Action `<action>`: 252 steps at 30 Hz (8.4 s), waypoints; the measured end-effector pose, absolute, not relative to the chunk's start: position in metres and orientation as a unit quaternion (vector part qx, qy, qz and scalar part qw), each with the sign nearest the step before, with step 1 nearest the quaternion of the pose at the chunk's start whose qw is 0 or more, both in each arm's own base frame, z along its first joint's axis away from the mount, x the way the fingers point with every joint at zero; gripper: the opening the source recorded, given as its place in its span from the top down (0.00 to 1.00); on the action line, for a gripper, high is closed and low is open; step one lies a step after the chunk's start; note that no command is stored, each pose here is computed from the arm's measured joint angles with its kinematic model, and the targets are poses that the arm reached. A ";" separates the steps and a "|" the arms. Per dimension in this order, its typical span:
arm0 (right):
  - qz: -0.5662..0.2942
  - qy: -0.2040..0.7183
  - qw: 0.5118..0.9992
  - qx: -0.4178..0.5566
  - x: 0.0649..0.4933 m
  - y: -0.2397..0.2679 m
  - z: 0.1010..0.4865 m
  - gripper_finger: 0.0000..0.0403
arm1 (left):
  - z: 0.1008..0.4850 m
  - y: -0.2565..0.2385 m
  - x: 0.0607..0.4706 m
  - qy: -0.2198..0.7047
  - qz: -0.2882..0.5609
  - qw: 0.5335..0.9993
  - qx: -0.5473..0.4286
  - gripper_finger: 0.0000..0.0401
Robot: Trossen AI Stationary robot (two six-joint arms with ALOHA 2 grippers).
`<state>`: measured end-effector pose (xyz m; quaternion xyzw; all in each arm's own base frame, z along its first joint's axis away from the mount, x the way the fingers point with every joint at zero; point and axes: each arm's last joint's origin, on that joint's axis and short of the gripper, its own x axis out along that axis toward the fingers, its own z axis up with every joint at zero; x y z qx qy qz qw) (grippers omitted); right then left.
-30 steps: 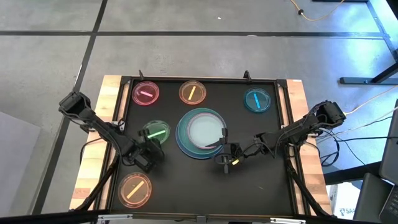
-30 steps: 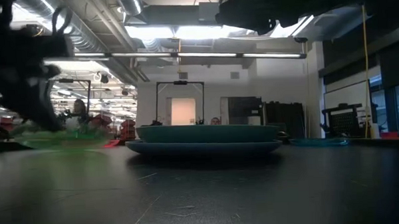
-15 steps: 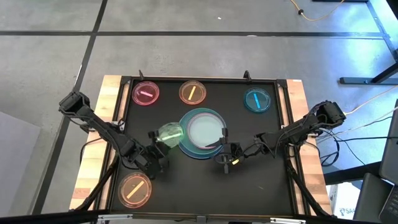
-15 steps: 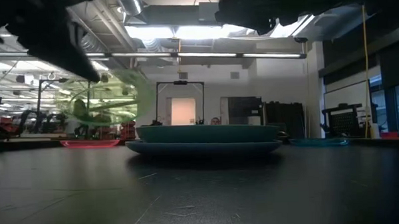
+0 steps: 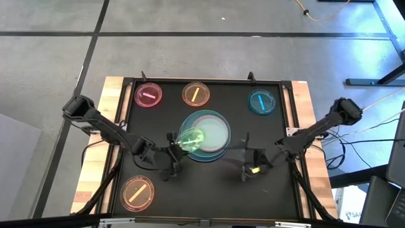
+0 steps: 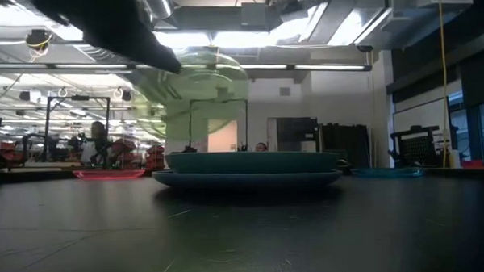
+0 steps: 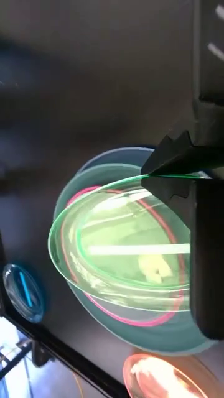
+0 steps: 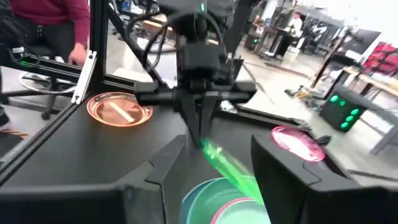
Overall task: Stack plastic plates
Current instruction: Stack the green transparent plate on top of the gray plate, then stack the bottom orange transparent plate on top of the green transparent plate, then stack the pink transparent plate on top of the orange transparent plate
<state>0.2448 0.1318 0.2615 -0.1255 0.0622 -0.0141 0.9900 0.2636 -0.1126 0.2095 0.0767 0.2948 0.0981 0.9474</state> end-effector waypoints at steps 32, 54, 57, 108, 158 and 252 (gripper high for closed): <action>-0.096 0.106 0.973 -0.182 0.222 0.139 0.261 0.58 | 0.149 -0.041 0.333 0.293 0.092 0.949 0.067 0.99; -0.095 0.106 0.973 -0.179 0.223 0.139 0.261 0.58 | 0.181 -0.060 0.312 0.388 0.044 0.919 0.056 0.72; -0.093 0.106 0.975 -0.170 0.223 0.139 0.260 0.58 | 0.200 -0.081 0.304 0.414 0.029 0.909 0.034 0.72; -0.137 0.118 0.961 -0.207 0.230 0.125 0.260 0.58 | 0.167 -0.267 0.257 0.722 0.193 0.627 -0.220 0.73; -0.119 0.125 0.968 -0.184 0.233 0.120 0.258 0.58 | 0.162 -0.257 0.244 0.766 0.147 0.620 -0.080 0.99; -0.121 0.147 0.971 -0.147 0.231 0.119 0.251 0.58 | 0.263 -0.042 0.319 0.541 0.187 0.814 0.094 0.75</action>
